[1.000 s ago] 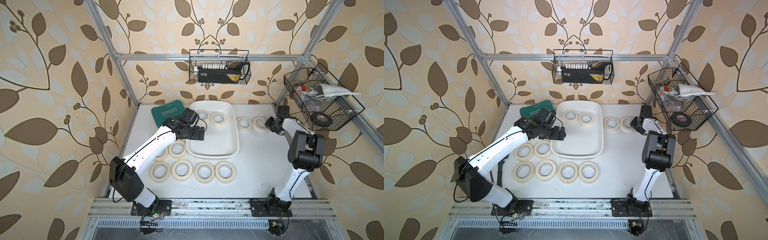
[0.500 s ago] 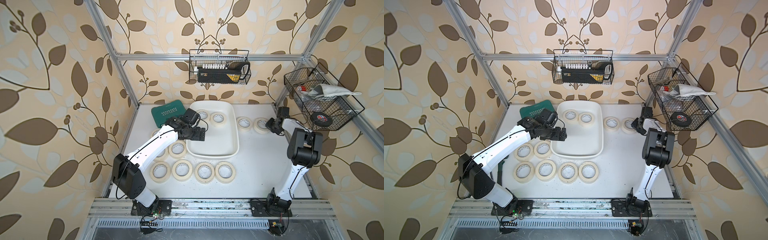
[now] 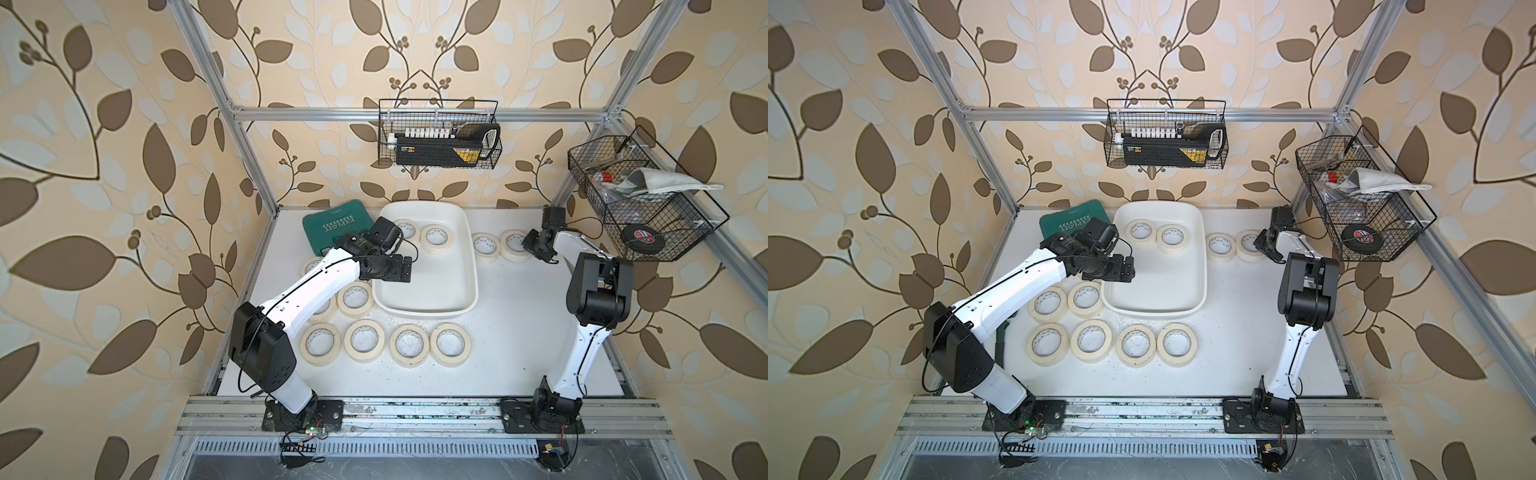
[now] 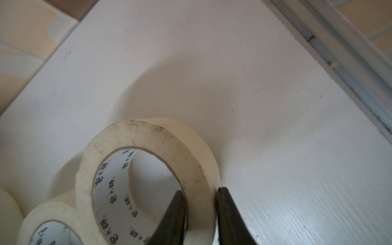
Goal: Take out the art tape in the storage box
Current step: Place the art tape at the center of the board, then pick up the art tape from the storage box.
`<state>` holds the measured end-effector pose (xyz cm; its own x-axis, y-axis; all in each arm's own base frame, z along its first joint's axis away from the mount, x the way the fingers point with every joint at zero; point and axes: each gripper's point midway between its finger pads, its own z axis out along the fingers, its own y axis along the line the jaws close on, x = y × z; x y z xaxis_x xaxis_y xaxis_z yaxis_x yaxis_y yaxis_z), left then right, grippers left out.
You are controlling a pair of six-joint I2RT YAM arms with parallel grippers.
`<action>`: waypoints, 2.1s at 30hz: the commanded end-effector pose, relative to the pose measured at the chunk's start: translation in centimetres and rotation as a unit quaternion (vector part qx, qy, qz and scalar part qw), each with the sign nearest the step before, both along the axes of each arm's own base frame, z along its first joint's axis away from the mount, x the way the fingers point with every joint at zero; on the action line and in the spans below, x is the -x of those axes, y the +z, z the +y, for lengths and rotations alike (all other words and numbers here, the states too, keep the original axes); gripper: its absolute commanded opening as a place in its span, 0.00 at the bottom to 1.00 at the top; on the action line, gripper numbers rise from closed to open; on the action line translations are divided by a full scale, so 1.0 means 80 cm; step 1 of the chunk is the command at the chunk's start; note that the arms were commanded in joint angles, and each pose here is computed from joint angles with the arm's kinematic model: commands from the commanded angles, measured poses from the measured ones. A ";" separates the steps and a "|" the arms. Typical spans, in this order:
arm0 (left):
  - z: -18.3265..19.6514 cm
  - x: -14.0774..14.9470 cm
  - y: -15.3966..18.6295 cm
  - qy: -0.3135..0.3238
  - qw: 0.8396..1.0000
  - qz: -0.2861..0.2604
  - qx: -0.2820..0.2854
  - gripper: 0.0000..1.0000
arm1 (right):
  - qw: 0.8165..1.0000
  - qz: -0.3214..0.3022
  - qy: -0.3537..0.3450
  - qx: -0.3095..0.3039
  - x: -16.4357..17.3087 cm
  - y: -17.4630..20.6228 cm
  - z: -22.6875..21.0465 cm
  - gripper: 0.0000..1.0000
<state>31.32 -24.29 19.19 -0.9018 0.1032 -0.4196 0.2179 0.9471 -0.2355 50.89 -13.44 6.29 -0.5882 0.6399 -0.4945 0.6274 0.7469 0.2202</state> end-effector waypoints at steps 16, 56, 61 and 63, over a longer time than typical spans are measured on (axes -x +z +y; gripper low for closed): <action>-0.016 -0.028 0.027 0.016 1.000 -0.012 0.023 0.99 | 0.998 -0.050 0.034 -0.008 0.028 0.109 0.024 0.47; -0.041 -0.258 -0.040 0.143 0.987 -0.068 -0.002 0.94 | 0.966 -0.084 0.241 -0.048 0.195 0.214 0.257 0.52; -0.034 -0.279 -0.077 0.181 0.982 -0.055 0.007 0.90 | 0.965 -0.079 0.247 -0.048 0.198 0.210 0.263 0.52; -0.033 -0.286 -0.087 0.194 0.979 -0.053 0.013 0.90 | 0.965 -0.077 0.247 -0.047 0.199 0.208 0.264 0.52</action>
<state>52.03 -27.13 10.42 -0.8739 -0.1630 -0.4580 -0.0797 0.9774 -0.1957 35.66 7.91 23.42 -0.7523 0.3437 -0.5620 0.1357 0.9157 0.3784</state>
